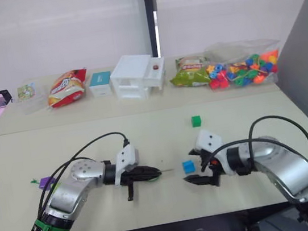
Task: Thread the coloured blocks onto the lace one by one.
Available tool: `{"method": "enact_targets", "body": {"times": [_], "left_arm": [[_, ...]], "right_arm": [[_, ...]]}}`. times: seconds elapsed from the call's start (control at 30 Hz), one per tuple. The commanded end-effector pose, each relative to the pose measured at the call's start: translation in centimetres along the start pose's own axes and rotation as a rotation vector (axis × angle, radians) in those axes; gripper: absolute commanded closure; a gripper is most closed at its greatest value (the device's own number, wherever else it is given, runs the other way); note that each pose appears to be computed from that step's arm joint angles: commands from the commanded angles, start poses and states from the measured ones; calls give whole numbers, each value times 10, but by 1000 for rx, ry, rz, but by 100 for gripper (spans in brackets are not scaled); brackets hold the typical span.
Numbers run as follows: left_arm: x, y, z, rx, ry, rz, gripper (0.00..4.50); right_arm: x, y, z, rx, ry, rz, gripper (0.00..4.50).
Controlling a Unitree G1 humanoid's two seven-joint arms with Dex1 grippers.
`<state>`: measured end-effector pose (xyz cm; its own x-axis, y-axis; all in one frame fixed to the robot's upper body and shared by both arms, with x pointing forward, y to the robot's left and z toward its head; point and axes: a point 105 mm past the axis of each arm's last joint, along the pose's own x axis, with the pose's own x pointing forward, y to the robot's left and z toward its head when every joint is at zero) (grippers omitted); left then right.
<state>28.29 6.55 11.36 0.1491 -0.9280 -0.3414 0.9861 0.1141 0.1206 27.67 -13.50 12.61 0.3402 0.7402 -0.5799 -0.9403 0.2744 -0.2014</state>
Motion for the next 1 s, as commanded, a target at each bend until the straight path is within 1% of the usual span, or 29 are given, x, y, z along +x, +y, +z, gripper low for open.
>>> {"method": "enact_targets", "body": {"times": [0.03, 0.17, 0.3, 0.4, 0.57, 0.63, 0.7, 0.77, 1.0], "left_arm": [[-2, -5, 7, 23, -15, 5, 450], [-2, -6, 5, 23, 2, 12, 450], [-1, -5, -2, 29, 76, 29, 450], [3, -3, 1, 23, 92, 55, 450], [10, 0, 6, 26, 107, 83, 450], [13, 0, 10, 24, 105, 83, 450], [16, -1, 16, 30, 110, 75, 450], [18, -2, 16, 33, 131, 67, 450], [24, 0, 18, 39, 137, 61, 450]], "right_arm": [[7, -7, -1, -204, 31, 76, 2], [12, -17, -6, -294, 53, 128, 2], [19, -23, -11, -334, 53, 156, 2], [22, -24, -15, -330, 41, 166, 83], [24, -22, -18, -328, 31, 172, 266], [23, -24, -17, -327, 28, 163, 314], [23, -26, -13, -304, 5, 144, 314], [24, -25, -10, -285, -9, 139, 314], [29, -18, -8, -265, -4, 142, 314]]}}
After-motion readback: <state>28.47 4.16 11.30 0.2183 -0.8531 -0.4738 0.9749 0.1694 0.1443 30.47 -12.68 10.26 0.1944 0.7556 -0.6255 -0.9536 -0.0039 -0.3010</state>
